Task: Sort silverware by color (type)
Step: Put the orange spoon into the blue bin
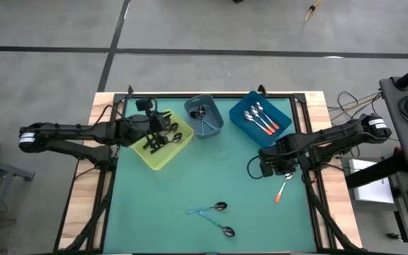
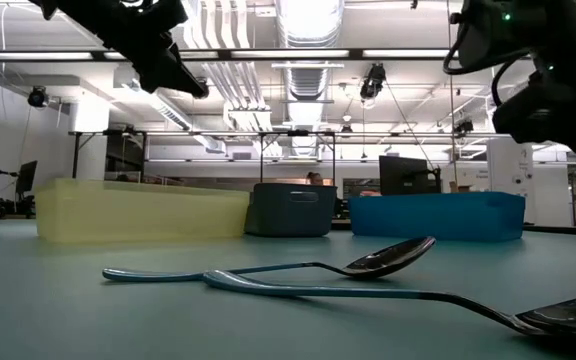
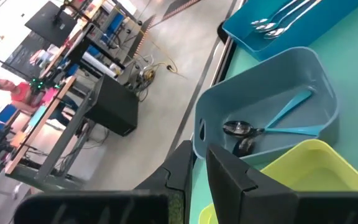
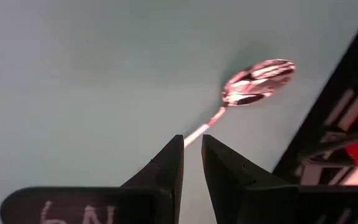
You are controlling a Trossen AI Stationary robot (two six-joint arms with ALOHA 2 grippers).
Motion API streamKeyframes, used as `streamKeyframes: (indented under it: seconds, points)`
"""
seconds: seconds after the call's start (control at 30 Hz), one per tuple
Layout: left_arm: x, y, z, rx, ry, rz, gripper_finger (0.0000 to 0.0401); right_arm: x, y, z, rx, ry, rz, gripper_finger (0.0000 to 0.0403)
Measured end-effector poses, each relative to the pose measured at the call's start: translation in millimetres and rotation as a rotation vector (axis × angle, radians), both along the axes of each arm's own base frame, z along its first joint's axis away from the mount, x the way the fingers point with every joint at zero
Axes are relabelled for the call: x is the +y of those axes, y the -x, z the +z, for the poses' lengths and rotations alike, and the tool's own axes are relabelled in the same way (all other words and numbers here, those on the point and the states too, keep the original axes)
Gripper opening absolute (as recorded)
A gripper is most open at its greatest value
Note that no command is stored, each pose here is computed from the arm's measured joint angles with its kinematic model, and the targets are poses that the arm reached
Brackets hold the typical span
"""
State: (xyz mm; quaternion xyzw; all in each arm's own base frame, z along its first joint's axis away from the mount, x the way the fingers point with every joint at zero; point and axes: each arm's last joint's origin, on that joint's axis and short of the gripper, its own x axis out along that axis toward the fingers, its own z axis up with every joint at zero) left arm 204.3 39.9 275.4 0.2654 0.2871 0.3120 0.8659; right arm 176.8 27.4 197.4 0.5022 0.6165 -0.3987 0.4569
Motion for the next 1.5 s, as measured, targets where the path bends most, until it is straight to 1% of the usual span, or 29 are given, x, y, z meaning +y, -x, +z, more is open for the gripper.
streamKeyframes:
  seconds: [0.17,0.37,0.57,0.97,1.07,1.33,1.4,1.5]
  points:
    - [0.0,0.0,0.1,-0.002,0.0,0.001,0.003,-0.6,7.8,-1.3,0.003,0.001,-0.026,0.0052]
    - [0.0,0.1,0.1,-0.002,0.001,0.001,0.003,2.2,23.4,-8.1,0.024,0.007,-0.068,0.0052]
    - [0.0,0.0,0.1,-0.003,0.001,0.001,0.003,9.0,33.0,-15.5,-0.005,0.006,-0.099,0.0052]
    - [0.0,0.0,0.2,-0.004,0.001,0.001,0.0029,19.5,36.4,-32.2,-0.031,0.012,-0.148,0.0056]
    - [0.0,0.0,0.2,-0.004,0.001,0.001,0.0029,20.4,35.7,-34.0,-0.027,0.015,-0.168,0.0074]
    - [0.0,0.0,0.2,-0.004,0.001,0.001,0.0029,21.1,33.2,-42.2,0.025,0.035,-0.169,0.0153]
    - [0.0,0.0,0.2,-0.004,0.001,0.001,0.0029,21.4,31.7,-45.0,0.039,0.04,-0.169,0.0161]
    - [0.0,0.0,0.2,-0.004,0.001,0.001,0.0029,22.0,29.6,-48.3,0.051,0.045,-0.167,0.0164]
